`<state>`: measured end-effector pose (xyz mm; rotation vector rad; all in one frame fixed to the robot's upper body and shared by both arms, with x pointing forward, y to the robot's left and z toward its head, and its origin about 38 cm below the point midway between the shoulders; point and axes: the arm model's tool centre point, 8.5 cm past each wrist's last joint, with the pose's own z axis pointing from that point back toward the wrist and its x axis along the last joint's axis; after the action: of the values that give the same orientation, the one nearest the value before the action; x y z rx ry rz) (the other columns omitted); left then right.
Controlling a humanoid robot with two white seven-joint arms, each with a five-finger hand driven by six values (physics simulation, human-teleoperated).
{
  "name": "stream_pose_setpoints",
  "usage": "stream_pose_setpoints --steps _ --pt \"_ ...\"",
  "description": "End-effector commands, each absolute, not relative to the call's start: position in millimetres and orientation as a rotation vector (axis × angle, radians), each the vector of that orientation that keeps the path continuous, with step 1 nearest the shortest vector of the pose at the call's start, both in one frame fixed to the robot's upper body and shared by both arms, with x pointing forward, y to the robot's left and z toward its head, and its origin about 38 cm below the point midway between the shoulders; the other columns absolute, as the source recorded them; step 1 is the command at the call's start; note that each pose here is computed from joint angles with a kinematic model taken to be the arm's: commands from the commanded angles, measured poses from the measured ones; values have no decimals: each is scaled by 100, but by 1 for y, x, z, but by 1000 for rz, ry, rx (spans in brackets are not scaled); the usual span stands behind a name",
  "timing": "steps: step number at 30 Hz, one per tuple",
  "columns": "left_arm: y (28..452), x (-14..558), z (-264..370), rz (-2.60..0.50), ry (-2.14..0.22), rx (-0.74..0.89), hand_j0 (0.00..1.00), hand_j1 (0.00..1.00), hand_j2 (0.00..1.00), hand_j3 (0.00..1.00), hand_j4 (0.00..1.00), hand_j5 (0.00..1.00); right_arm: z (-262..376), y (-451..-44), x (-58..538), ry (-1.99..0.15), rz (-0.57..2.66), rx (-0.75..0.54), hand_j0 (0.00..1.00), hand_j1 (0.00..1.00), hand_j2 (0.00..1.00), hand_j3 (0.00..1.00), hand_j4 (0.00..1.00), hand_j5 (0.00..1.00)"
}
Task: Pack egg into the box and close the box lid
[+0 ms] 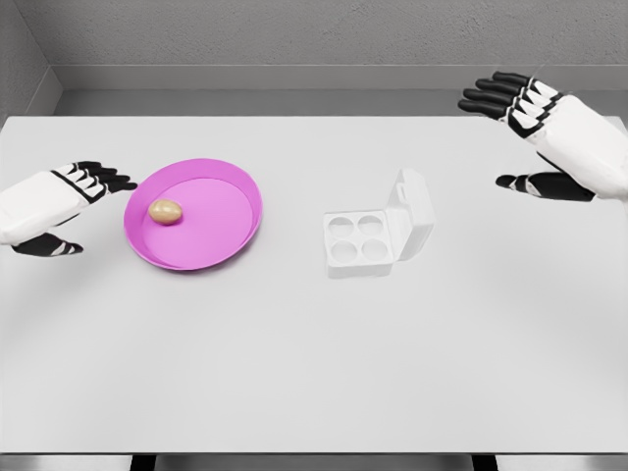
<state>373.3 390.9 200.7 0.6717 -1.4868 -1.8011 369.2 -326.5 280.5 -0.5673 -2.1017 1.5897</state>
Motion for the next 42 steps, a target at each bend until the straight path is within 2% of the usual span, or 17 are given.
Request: stream_pose_setpoints --steps 1,5,7,11,13,17,19,20,21,24,27,30,35,36,37,40,42 --pt "391 373 202 -1795 -1491 671 100 100 100 100 100 100 280 -328 367 -2085 1610 -558 100 100 100 100 100 100" --pt "391 373 202 -1796 -1492 671 100 100 100 100 100 100 282 -333 367 -2071 1619 -573 100 100 100 100 100 100" --pt "391 373 202 -1796 -1492 671 100 100 100 100 100 100 288 -345 366 -2010 1688 -627 100 100 100 100 100 100" --pt "392 374 202 -1795 -1487 674 100 100 100 100 100 100 271 -371 378 -1602 1945 -592 100 100 100 100 100 100" --pt "389 374 197 -1794 -1490 660 100 100 100 100 100 100 267 -380 385 -1533 1954 -594 100 100 100 100 100 100" --pt "367 379 193 -1784 -1531 609 100 100 100 100 100 100 253 -364 388 -1550 1971 -578 100 100 100 100 100 100" --pt "339 372 214 -1906 -1518 453 100 100 100 100 100 100 247 -361 390 -1559 1955 -562 100 100 100 100 100 100" --pt "320 369 234 -1889 -1580 474 100 100 100 100 100 100 244 -363 390 -1524 1970 -553 100 100 100 100 100 100" --pt "318 375 247 -1823 -1566 516 100 100 100 100 100 100 240 -368 391 -1460 1995 -538 100 100 100 100 100 100" --pt "315 398 279 -1674 -1559 612 100 100 100 100 100 100 231 -359 398 -1466 1981 -505 100 100 100 100 100 100" --pt "287 435 256 -1640 -1442 510 100 100 100 100 100 100 224 -357 409 -1467 1951 -505 100 100 100 100 100 100" --pt "278 436 230 -1650 -1400 354 100 100 100 100 100 100 212 -370 416 -1419 1915 -514 100 100 100 100 100 100" --pt "265 441 212 -1668 -1348 253 100 100 100 100 100 100 208 -380 418 -1393 1893 -519 100 100 100 100 100 100" --pt "266 440 213 -1650 -1357 226 95 95 95 95 95 95 207 -378 418 -1399 1892 -516 100 100 100 100 100 100" --pt "267 440 211 -1648 -1353 224 94 94 94 94 94 94 205 -375 419 -1405 1890 -508 100 100 100 100 100 100" --pt "272 441 204 -1636 -1330 222 78 78 78 78 78 78 203 -373 419 -1411 1884 -502 100 100 100 100 100 100" --pt "276 442 203 -1633 -1320 236 76 76 76 76 76 76 203 -373 420 -1412 1882 -502 100 100 100 100 100 100"
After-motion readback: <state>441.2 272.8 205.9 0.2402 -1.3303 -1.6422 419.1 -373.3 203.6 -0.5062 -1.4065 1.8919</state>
